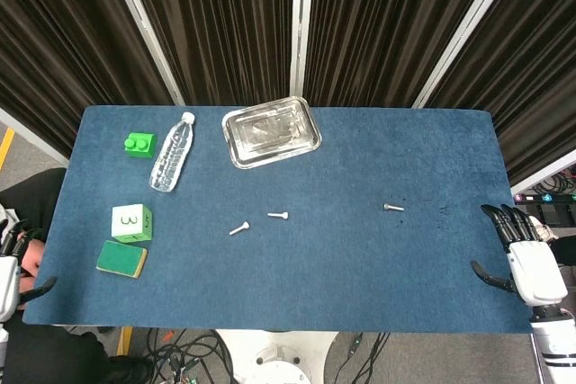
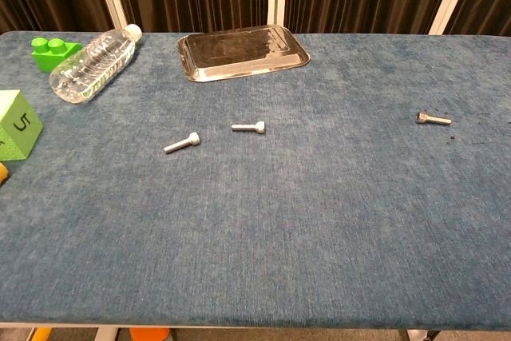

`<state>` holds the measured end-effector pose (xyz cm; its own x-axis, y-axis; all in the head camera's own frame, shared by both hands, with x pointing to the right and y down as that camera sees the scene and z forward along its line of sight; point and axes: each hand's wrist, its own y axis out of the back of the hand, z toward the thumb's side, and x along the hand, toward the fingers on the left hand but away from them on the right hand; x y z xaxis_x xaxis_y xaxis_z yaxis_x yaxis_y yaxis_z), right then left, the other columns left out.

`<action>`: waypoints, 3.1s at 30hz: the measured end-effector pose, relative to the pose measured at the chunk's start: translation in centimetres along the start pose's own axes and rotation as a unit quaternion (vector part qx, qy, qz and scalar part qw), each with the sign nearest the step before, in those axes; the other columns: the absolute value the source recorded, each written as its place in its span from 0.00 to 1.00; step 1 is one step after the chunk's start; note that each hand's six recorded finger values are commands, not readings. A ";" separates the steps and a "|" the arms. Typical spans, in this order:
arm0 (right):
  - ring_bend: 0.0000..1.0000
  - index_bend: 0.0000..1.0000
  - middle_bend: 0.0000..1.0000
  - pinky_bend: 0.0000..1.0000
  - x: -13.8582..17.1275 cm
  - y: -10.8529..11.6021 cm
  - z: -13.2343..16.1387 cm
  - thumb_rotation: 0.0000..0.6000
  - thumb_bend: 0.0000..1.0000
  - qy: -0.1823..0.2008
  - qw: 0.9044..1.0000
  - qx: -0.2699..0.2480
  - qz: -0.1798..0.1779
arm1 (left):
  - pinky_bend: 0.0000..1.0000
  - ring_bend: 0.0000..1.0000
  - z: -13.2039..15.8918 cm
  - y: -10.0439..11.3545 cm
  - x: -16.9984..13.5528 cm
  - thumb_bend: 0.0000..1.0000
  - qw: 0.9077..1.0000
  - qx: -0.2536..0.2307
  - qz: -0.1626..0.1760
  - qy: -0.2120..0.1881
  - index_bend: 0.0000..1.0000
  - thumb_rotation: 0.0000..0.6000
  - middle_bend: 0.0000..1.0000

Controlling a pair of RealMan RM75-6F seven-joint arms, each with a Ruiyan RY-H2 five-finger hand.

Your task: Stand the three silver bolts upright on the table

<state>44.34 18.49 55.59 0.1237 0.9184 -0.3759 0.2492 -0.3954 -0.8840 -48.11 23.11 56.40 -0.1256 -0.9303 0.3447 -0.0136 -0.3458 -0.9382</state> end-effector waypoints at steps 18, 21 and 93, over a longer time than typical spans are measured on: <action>0.00 0.12 0.16 0.00 -3.6 -2.3 1.7 1.00 0.16 0.021 0.998 0.020 0.064 | 0.00 0.01 0.5 0.1 -0.2 0.04 1.000 -0.008 0.006 -0.012 0.23 1.00 0.12; 0.00 0.17 0.17 0.00 -6.0 -3.6 2.2 1.00 0.17 0.018 0.995 0.031 0.088 | 0.00 0.01 0.4 0.0 -0.2 0.04 1.000 -0.010 0.004 -0.012 0.23 1.00 0.12; 0.00 0.56 0.26 0.00 -18.5 -12.1 5.8 1.00 0.34 0.004 0.951 0.284 0.120 | 0.00 0.01 -0.3 -1.6 -0.5 0.04 0.999 -0.037 -0.022 -0.008 0.23 1.00 0.12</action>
<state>33.46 6.37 71.64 0.1191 0.8017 -0.5858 -0.3457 -0.5196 -0.7814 -48.34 24.18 57.76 -0.1072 -0.9164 0.3857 -0.0916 -0.3771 -0.9216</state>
